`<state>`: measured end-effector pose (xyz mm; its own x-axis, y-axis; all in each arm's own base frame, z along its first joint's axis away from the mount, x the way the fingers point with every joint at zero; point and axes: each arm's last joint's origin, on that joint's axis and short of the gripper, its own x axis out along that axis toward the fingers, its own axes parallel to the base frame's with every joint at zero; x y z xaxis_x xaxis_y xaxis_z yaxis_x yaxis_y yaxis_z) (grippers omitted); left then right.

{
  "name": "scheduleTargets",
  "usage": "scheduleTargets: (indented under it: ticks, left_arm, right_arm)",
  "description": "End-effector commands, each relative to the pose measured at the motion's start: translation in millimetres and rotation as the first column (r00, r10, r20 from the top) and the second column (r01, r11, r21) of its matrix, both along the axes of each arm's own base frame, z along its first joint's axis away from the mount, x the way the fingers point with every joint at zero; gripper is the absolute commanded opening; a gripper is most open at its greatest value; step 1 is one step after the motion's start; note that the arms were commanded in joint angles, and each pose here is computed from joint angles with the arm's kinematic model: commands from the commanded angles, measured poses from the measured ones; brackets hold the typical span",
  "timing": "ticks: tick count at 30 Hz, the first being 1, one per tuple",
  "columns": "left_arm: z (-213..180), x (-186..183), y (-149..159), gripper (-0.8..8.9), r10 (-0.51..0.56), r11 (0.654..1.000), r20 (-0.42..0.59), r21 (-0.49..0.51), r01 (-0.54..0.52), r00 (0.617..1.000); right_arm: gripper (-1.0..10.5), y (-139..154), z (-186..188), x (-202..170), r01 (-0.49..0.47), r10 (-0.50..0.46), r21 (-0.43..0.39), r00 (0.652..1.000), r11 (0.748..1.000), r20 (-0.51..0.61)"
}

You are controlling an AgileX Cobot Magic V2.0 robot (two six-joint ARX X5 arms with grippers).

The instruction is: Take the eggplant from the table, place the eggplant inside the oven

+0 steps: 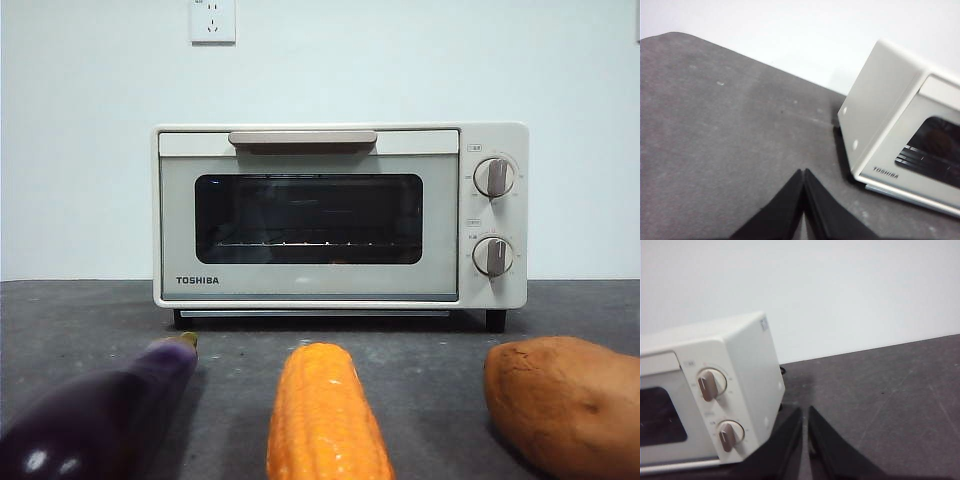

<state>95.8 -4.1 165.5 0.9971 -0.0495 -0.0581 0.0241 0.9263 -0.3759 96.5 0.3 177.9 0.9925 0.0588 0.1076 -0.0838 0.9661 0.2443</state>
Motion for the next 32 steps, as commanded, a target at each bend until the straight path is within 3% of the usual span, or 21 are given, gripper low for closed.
scheduleTargets:
  ticks: [1,7,15,21,25,28,31,32]
  left_arm:
    - [-2,0,0,0.06,-0.014,0.999,-0.017,-0.052,0.013,1.0]
    - [19,-7,-1,0.06,-0.044,0.993,-0.054,-0.109,0.037,0.998]
    - [60,-12,-2,0.06,-0.091,0.991,-0.084,-0.108,0.082,0.992]
    - [89,-3,-5,0.06,-0.19,0.981,-0.161,-0.08,0.179,0.969]
    - [110,7,-8,0.06,-0.256,0.967,-0.217,-0.067,0.247,0.942]
    - [125,15,-10,0.06,-0.312,0.95,-0.254,-0.07,0.305,0.915]
    - [138,24,-11,0.06,-0.361,0.932,-0.283,-0.076,0.355,0.888]
    - [142,28,-12,0.06,-0.379,0.924,-0.293,-0.078,0.373,0.878]
  right_arm:
    - [0.0,0,8,-2,-0.019,0.017,0.095,1.0,0.995,0.022]
    - [0.0,2,39,-11,-0.073,0.068,0.115,0.997,0.991,0.048]
    - [0.0,2,93,-22,-0.069,0.081,0.121,0.992,0.99,-0.097]
    - [0.0,5,127,-18,-0.143,0.158,0.082,0.964,0.986,-0.215]
    - [0.0,7,143,-10,-0.216,0.237,0.1,0.919,0.971,-0.314]
    - [0.0,9,152,-4,-0.288,0.324,0.148,0.859,0.946,-0.397]
    - [0.1,12,158,4,-0.387,0.444,0.218,0.779,0.896,-0.442]
    - [0.2,14,160,7,-0.437,0.506,0.254,0.737,0.863,-0.449]
